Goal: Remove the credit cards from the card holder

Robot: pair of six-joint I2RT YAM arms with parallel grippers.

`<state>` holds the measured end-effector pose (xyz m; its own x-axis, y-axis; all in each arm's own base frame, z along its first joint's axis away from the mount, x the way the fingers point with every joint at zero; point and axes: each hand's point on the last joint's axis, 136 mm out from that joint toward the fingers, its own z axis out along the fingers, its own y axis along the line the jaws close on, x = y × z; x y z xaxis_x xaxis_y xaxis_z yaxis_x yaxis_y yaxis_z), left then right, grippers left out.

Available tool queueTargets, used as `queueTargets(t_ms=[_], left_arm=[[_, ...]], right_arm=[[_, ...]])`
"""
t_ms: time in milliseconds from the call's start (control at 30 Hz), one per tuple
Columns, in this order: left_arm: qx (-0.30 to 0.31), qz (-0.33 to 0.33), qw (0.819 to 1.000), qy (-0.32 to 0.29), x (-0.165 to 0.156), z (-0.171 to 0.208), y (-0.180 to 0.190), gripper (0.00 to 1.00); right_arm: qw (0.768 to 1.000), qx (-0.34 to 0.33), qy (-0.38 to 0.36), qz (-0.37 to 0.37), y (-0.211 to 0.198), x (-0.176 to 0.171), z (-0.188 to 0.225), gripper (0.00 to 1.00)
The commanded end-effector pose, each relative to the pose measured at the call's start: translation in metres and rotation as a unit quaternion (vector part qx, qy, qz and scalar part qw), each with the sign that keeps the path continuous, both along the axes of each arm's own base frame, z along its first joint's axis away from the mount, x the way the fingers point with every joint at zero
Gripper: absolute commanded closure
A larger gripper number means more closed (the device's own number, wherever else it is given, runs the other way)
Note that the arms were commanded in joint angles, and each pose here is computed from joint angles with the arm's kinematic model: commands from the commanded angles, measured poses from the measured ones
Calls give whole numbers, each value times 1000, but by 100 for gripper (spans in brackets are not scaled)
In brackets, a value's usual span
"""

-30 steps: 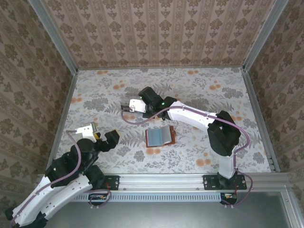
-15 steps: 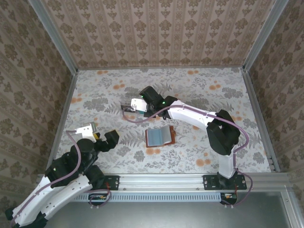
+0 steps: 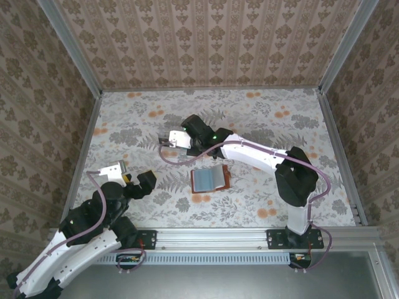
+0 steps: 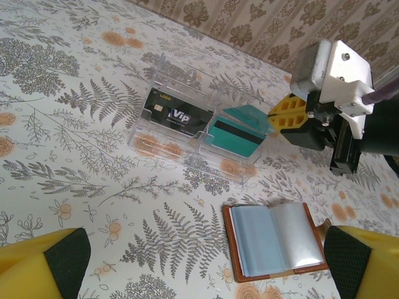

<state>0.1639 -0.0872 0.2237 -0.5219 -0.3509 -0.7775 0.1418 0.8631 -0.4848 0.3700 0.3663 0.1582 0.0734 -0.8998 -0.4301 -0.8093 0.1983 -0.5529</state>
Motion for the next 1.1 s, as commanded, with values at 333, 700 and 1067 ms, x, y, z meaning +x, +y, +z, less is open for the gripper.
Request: queueTargets(t_ms=[333,700,1067], left_arm=[[4,17,1000,-5,-1,-2,11,0],[7,18,1000,-5,0,-3,11,0],[10,19,1000,-3,0,-6,11,0]], right_arm=[[999,-31,22,-36,-13,8,-32,100],[997,-38,24,-58,-19,24,-46,100],[996,-46,11,-78,-20,39,-55,91]])
